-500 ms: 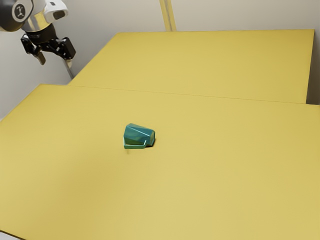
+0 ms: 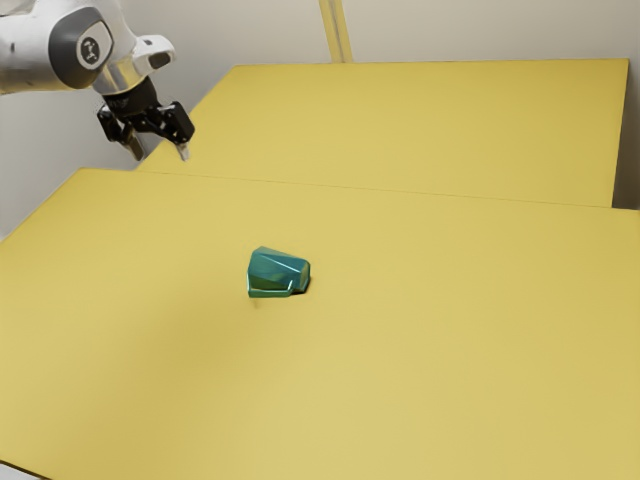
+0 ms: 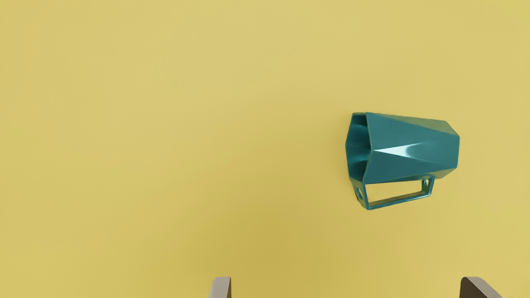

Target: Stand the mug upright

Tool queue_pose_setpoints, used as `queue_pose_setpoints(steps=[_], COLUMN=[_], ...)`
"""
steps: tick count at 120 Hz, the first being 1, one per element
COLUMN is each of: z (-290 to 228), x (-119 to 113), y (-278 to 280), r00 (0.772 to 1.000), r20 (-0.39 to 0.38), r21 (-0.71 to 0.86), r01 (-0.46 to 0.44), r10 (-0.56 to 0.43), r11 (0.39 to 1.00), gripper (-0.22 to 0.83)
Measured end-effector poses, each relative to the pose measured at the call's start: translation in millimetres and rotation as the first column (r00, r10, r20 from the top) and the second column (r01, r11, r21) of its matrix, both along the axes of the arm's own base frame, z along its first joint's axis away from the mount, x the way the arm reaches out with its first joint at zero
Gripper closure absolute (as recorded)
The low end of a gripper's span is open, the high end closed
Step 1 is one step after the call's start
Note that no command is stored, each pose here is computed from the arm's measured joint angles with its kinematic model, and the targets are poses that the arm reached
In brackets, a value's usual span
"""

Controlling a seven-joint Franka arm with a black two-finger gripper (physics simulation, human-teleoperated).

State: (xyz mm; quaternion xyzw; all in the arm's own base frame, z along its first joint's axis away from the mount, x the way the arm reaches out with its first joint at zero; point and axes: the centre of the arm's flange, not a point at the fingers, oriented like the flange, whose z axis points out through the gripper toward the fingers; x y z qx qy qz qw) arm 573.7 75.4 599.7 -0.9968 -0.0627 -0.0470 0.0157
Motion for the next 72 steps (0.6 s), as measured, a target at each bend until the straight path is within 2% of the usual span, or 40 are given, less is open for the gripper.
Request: queue_pose_setpoints(steps=[19, 42, 55, 72], z=[-72.9, -152.0, -183.1, -212.0], x=[7.9, 10.4, 21.9, 41.4], y=[14.5, 38.6, 34.7, 32.9], r00=[0.991, 0.956, 0.943, 0.934], r20=[-0.106, -0.236, -0.275, -0.284], r21=[-0.216, -0.398, -0.467, -0.533], r01=[-0.101, -0.257, -0.302, -0.343], r10=[0.079, 0.172, 0.188, 0.219], r11=[0.971, 0.881, 0.831, 0.774], gripper=[0.0, 0.0, 0.0, 0.0])
